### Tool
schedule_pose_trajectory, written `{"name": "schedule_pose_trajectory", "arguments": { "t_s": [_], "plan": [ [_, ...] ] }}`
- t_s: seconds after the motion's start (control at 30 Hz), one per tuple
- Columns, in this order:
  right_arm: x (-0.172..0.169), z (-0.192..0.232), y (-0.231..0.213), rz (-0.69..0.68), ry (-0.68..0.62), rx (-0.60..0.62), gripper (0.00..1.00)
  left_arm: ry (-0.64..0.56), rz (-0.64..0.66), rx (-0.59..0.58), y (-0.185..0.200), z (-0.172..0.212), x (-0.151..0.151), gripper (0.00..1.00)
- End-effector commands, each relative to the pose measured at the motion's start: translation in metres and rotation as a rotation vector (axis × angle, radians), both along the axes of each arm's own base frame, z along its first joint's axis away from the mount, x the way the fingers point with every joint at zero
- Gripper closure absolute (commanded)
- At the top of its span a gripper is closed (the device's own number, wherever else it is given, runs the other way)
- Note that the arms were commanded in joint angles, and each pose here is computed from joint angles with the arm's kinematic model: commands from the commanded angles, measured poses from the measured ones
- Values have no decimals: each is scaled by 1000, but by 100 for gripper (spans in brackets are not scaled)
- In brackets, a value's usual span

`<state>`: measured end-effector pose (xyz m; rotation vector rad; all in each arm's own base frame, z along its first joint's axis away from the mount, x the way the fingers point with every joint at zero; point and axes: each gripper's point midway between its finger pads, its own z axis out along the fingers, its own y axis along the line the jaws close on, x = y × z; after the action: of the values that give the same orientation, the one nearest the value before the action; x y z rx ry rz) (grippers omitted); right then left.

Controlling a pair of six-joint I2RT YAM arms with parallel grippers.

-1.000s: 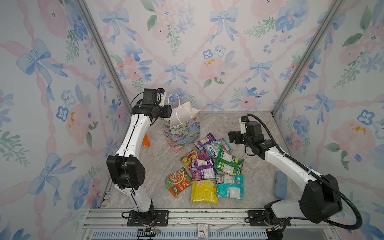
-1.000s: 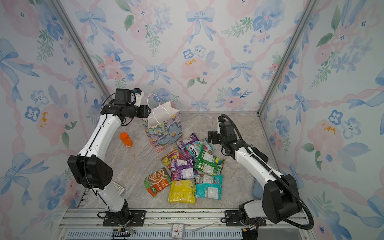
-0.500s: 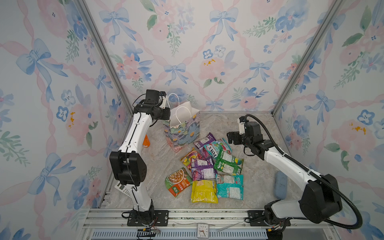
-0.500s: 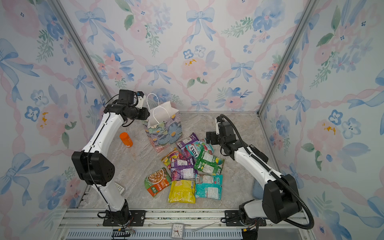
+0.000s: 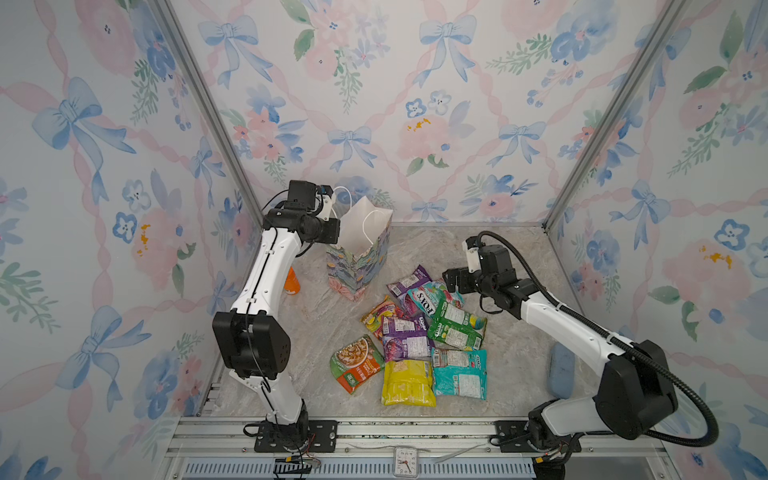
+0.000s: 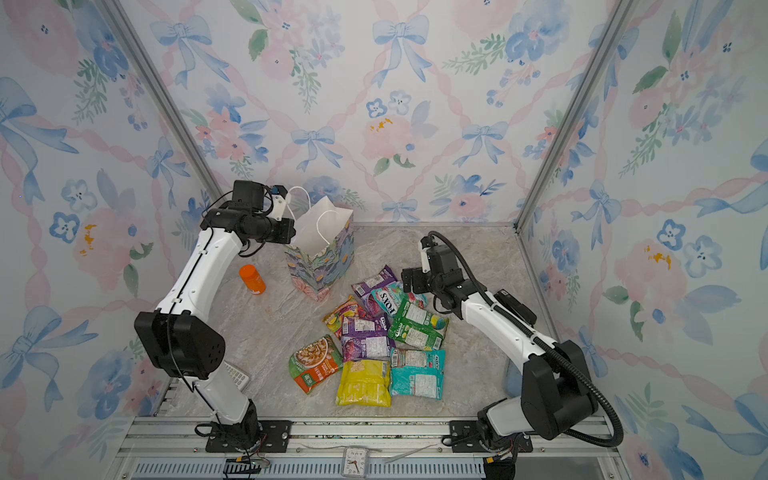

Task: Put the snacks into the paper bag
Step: 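Reach the left gripper to the bag rim while the right moves to snacks, then grip the bag rim with the left gripper while the right grasps the teal packet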

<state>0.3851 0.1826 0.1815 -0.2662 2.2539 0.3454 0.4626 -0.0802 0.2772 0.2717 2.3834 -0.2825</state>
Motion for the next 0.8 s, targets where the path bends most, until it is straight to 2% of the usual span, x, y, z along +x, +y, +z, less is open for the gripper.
{"name": "schedule_pose_trajectory", "arguments": {
  "t_s": [0.0,0.13,0.23,0.33,0.43,0.5,0.57,0.77],
  "plan": [
    [-11,-6,12,41,67,24,1,5,-45,-21,-9,5,-14,85],
    [-27,-22,8,67,142,-2,1,26,-41,-26,-10,-3,-10,64],
    [-47,-32,14,134,205,8,0,34,-25,-26,-9,-6,-5,56],
    [-72,-40,29,229,260,-2,1,35,-14,-35,-9,-6,-2,56],
    [-100,-48,57,328,332,17,5,40,-3,-34,-7,-7,-2,61],
    [-117,-57,73,356,377,25,8,44,4,-28,-5,-9,-2,68],
    [-135,-64,89,388,420,43,11,48,6,-22,-5,-11,-3,79],
    [-162,-85,103,357,514,97,19,50,15,-17,-3,-12,-3,95]
  ]
}}
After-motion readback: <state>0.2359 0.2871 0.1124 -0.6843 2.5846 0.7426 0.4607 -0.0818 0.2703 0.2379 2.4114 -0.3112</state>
